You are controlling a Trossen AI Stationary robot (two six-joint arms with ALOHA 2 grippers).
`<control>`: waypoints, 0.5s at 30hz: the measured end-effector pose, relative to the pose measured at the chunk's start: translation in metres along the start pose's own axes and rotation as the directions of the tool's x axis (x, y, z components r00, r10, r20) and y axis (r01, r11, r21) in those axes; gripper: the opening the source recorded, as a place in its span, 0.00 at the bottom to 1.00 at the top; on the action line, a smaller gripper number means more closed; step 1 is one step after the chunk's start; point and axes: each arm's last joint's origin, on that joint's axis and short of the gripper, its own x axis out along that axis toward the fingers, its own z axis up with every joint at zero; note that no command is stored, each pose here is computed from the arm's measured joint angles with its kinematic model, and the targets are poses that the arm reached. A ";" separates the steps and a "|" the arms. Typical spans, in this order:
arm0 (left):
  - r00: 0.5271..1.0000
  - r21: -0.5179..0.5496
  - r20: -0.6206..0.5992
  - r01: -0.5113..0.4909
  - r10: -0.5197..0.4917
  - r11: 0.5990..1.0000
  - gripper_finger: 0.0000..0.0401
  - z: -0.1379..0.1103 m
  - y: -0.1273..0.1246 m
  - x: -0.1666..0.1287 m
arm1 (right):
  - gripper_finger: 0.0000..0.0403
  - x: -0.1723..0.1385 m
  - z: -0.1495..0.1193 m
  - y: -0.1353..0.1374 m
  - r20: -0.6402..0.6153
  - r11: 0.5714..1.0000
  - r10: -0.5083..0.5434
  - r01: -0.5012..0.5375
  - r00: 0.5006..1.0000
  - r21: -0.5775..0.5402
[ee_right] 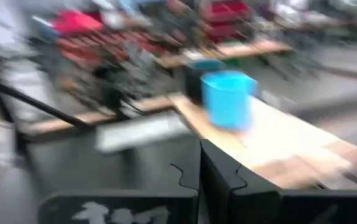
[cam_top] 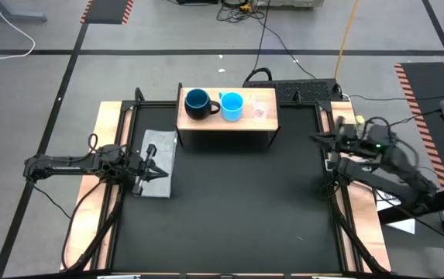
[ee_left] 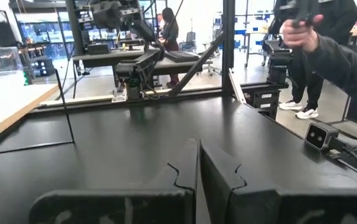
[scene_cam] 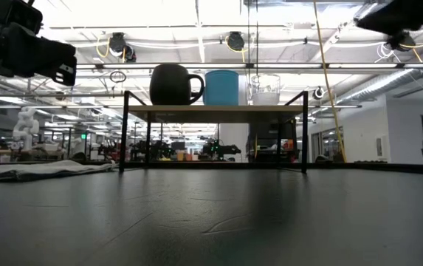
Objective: Stack small to large cups/mugs on shelf
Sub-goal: Return to Home Position
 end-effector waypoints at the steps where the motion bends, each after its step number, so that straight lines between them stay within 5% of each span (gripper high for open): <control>1: 1.000 0.000 0.001 0.000 0.000 1.000 0.05 0.000 0.000 0.000 | 0.00 0.009 -0.003 0.000 0.022 0.998 0.063 -0.063 0.998 -0.001; 3: 1.000 -0.003 0.008 0.000 0.000 1.000 0.05 0.001 0.000 0.000 | 0.00 0.024 -0.013 -0.001 0.013 0.984 0.175 -0.175 0.984 -0.001; 10: 1.000 -0.007 0.005 -0.016 0.016 1.000 0.05 0.001 0.000 0.000 | 0.00 0.058 -0.052 -0.012 0.022 0.983 0.180 -0.181 0.983 0.020; 15: 0.990 -0.023 -0.083 -0.116 0.114 0.993 0.05 -0.008 0.003 0.000 | 0.00 0.063 -0.075 -0.015 -0.011 0.981 0.192 -0.192 0.981 0.010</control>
